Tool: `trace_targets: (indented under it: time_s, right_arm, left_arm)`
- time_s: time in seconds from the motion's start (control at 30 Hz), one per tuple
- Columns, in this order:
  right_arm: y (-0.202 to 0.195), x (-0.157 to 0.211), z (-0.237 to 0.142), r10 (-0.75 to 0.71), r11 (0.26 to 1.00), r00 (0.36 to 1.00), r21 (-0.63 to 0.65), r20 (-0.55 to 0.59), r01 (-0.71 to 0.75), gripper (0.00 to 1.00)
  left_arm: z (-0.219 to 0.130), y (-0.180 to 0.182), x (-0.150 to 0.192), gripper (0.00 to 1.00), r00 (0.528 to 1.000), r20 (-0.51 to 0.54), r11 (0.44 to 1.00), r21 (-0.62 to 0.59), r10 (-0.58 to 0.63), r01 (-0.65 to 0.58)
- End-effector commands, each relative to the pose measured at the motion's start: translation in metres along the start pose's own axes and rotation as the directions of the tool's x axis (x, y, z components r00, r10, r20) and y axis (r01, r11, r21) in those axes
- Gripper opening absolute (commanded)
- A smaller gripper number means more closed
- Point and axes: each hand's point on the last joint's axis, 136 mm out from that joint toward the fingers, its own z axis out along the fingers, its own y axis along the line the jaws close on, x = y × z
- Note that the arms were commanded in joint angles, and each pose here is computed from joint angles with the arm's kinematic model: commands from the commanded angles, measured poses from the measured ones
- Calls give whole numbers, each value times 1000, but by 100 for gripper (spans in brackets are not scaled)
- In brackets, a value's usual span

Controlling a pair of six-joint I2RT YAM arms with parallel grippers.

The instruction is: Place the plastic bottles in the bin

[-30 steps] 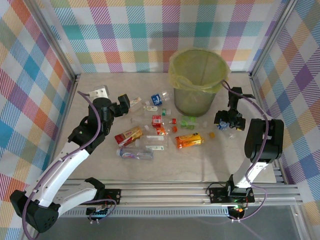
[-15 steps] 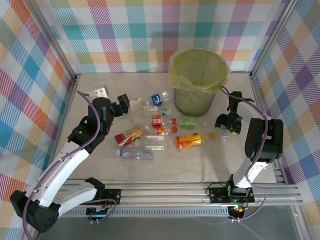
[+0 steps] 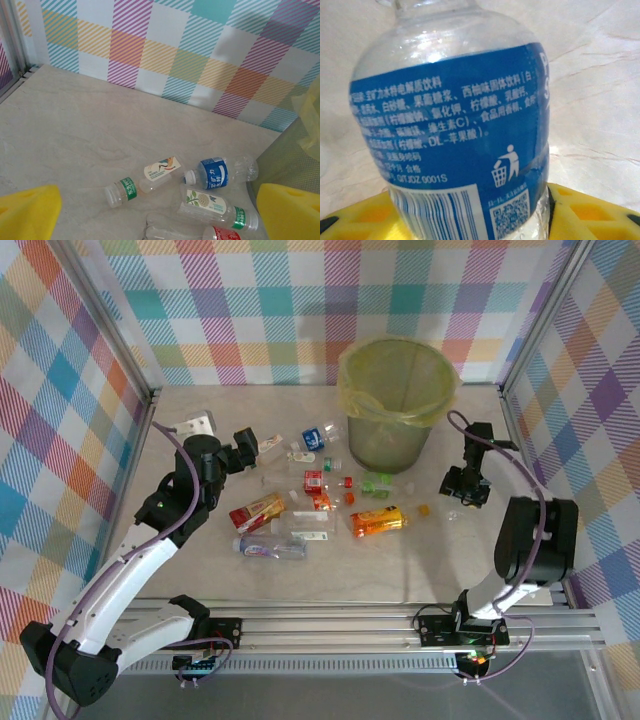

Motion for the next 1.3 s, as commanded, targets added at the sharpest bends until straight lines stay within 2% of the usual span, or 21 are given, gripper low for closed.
trace_targets:
  time_s: [0.0,0.13,0.3,0.5,0.67,0.77,0.93,1.1,1.27]
  right_arm:
    - [-8,-13,-55,38,999,991,5,132,-39,45]
    - [1,-26,-115,51,995,958,-92,282,-26,45]
    - [35,-39,-193,20,961,904,-257,426,100,46]
    - [86,-54,-259,-91,928,824,-253,560,274,46]
    - [137,-82,-293,-175,889,755,-228,632,397,47]
    - [165,-106,-294,-230,874,722,-188,652,447,47]
    - [200,-141,-274,-285,859,712,-159,642,487,48]
    - [225,-160,-231,-343,843,729,-148,592,517,50]
    - [236,-165,-181,-409,830,750,-130,520,543,51]
  left_arm:
    - [-1,8,3,100,1000,3,1000,-16,-16,16]
    - [1,8,6,100,1000,-3,1000,-15,-21,21]
    - [4,7,8,100,1000,-8,1000,-13,-27,27]
    - [5,6,11,100,999,-17,1000,-8,-28,28]
    - [5,6,13,100,999,-22,999,-2,-33,33]
    - [6,4,15,100,999,-29,999,9,-38,38]
    - [6,-1,17,100,998,-44,998,37,-47,49]
    - [4,-1,17,100,998,-49,998,44,-50,53]
    - [4,0,19,100,998,-50,998,40,-49,51]
